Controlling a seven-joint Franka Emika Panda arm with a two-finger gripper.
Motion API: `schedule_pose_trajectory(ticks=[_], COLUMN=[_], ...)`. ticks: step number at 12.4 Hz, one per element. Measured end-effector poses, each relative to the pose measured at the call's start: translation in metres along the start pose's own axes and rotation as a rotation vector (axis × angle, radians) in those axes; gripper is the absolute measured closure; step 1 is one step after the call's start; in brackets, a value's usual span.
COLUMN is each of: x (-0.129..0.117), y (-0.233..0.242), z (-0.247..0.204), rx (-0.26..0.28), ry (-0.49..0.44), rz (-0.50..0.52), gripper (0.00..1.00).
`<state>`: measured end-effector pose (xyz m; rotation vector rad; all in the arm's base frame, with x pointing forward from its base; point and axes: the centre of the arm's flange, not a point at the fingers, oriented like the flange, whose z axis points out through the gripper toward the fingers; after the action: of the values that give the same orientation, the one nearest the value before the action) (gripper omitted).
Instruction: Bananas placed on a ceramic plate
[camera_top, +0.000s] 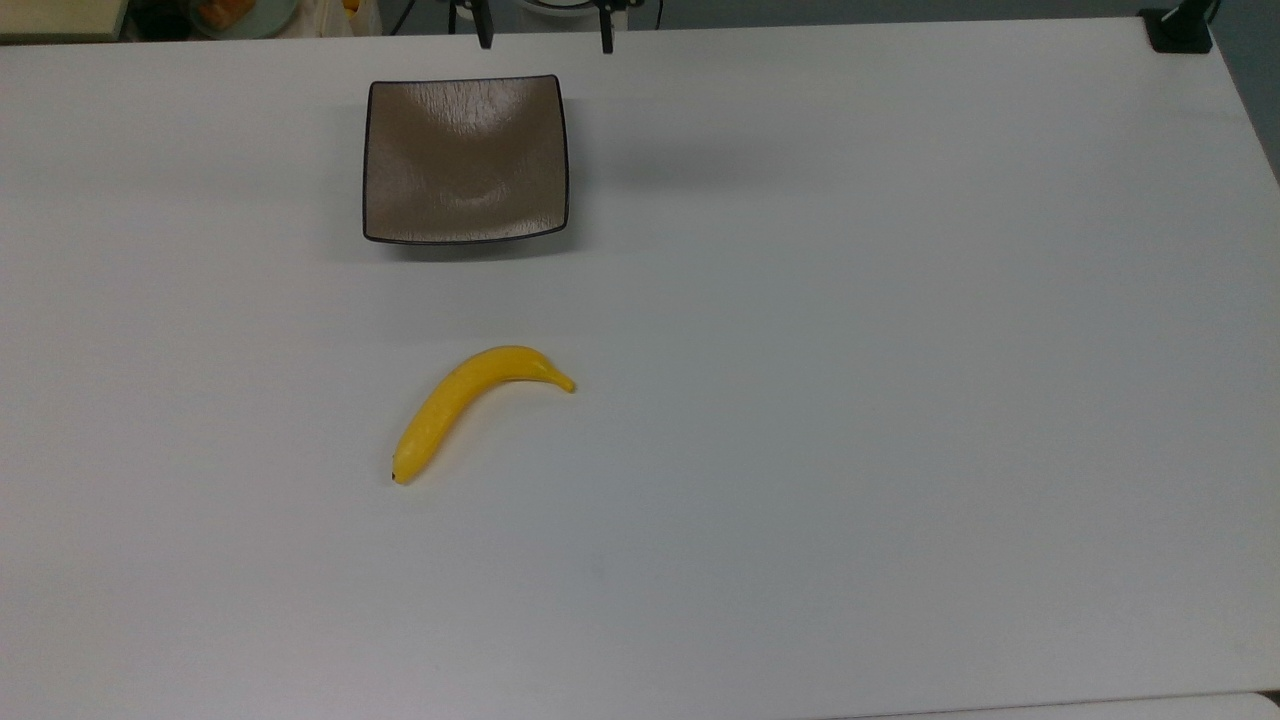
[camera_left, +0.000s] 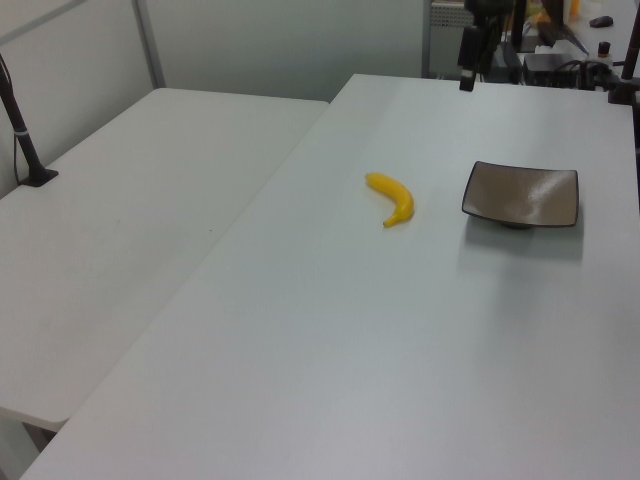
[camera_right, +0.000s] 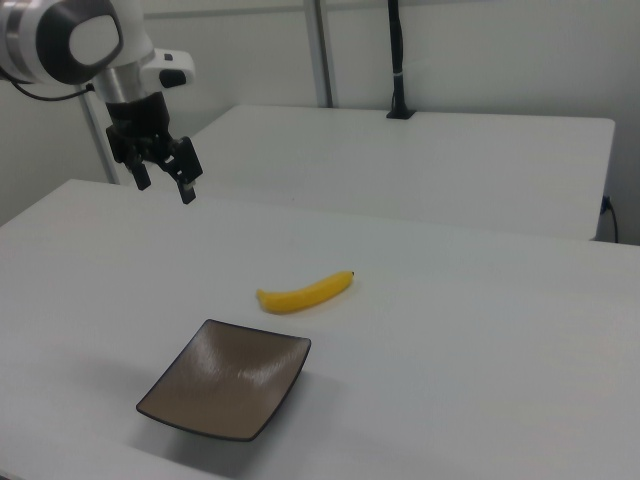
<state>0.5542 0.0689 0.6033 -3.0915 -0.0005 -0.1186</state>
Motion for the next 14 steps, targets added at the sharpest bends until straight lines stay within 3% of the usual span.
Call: schedule_pose_trajectory(ticks=[14], x=[0.0069], y=[-0.0013], z=[0.0095], rx=[-0.001], ry=[-0.011], rz=[-0.023], gripper=[0.00])
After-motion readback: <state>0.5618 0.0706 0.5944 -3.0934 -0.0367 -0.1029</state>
